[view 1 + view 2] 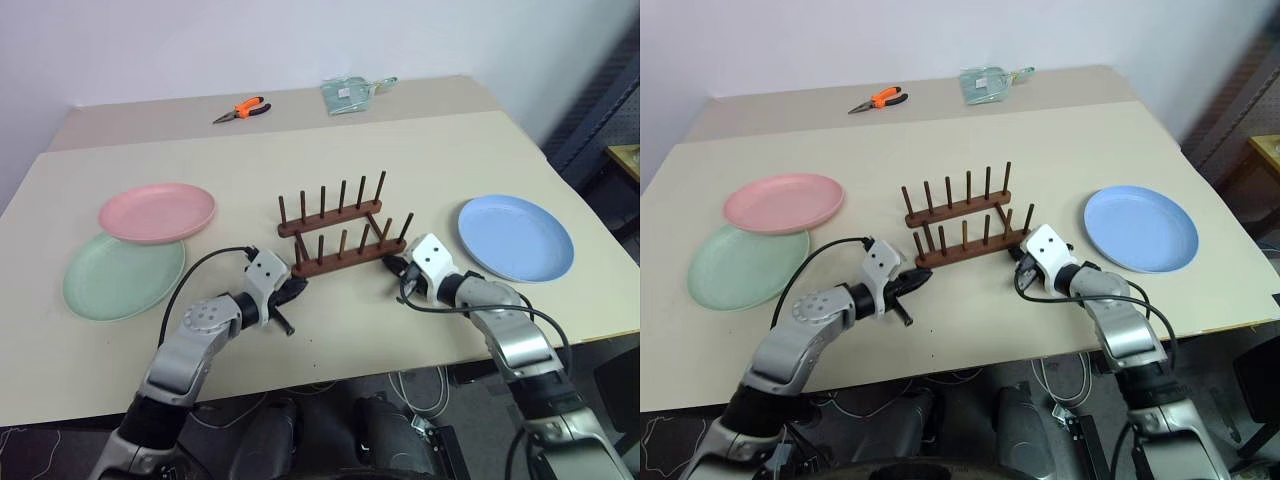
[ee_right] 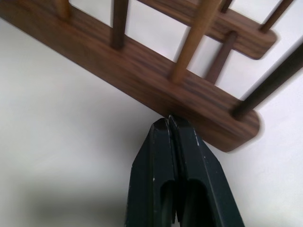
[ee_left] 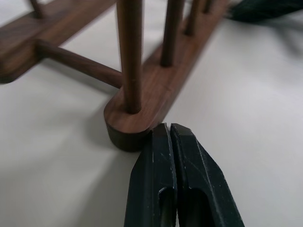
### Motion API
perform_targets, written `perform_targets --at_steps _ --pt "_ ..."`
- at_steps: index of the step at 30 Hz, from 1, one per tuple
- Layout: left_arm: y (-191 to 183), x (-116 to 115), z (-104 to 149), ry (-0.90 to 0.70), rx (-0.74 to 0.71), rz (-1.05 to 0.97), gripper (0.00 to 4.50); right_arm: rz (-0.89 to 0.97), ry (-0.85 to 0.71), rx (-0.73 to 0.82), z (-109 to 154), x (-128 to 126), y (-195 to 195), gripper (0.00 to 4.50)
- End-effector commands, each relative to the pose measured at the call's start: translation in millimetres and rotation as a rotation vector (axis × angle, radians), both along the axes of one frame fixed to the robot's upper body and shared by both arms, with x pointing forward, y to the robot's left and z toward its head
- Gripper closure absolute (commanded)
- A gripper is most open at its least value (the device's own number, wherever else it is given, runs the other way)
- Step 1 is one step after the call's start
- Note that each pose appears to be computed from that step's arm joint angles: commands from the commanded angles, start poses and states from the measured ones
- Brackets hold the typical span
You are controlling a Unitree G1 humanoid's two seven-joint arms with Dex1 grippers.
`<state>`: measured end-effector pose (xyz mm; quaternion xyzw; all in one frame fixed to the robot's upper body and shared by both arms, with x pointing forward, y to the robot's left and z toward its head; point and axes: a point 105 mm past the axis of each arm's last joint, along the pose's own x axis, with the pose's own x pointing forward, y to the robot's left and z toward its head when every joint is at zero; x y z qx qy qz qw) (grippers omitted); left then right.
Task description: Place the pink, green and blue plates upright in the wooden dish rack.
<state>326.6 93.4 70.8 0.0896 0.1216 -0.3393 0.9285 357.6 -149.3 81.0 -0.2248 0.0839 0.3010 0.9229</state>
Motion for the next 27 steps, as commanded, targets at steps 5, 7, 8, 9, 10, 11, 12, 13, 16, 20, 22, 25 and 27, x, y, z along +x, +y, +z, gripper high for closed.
perform_targets --at_steps 5,7,8,9,10,11,12,13,16,20,22,25,27 --pt "29.3 18.3 -17.0 0.007 0.067 0.15 4.42 -0.009 -0.071 0.002 11.6 16.2 3.6 4.5" --pt "29.9 18.8 -16.8 0.005 0.066 0.151 4.42 -0.006 -0.079 0.004 13.1 17.7 5.2 4.5" --pt "29.6 18.0 -16.6 0.003 0.069 0.144 4.42 -0.002 -0.081 0.011 14.0 17.9 6.1 4.5" --pt "29.4 17.3 -16.4 0.002 0.07 0.14 4.42 0.0 -0.083 0.016 14.6 18.1 6.7 4.5" --pt "29.1 15.8 -16.0 0.0 0.072 0.133 4.42 0.006 -0.08 0.026 15.4 17.7 7.4 4.5" --pt "29.7 13.7 -15.3 -0.002 0.072 0.128 4.48 0.017 -0.074 0.042 17.2 16.5 8.1 4.26" --pt "31.7 10.5 -12.9 -0.007 0.066 0.123 4.5 0.037 -0.062 0.062 19.4 13.6 9.2 3.98" --pt "35.6 7.4 -9.1 -0.007 0.048 0.128 4.23 0.061 -0.057 0.077 22.3 10.1 10.5 3.68" --pt "51.3 4.5 11.2 -0.064 0.013 0.171 3.14 0.107 -0.067 0.094 30.2 2.2 13.5 2.27" --pt "90.4 14.8 54.3 -0.199 -0.049 0.365 1.11 0.155 -0.079 0.103 35.9 -6.7 19.5 0.23" --pt "112.9 18.7 80.5 -0.279 -0.088 0.479 0.16 0.18 -0.079 0.099 36.0 -10.2 23.3 0.0" --pt "135.5 19.4 107.7 -0.354 -0.131 0.602 0.16 0.202 -0.076 0.095 35.3 -13.0 26.5 0.0" --pt "160.4 14.7 136.8 -0.432 -0.181 0.747 0.16 0.231 -0.071 0.103 36.2 -16.1 30.9 0.0"
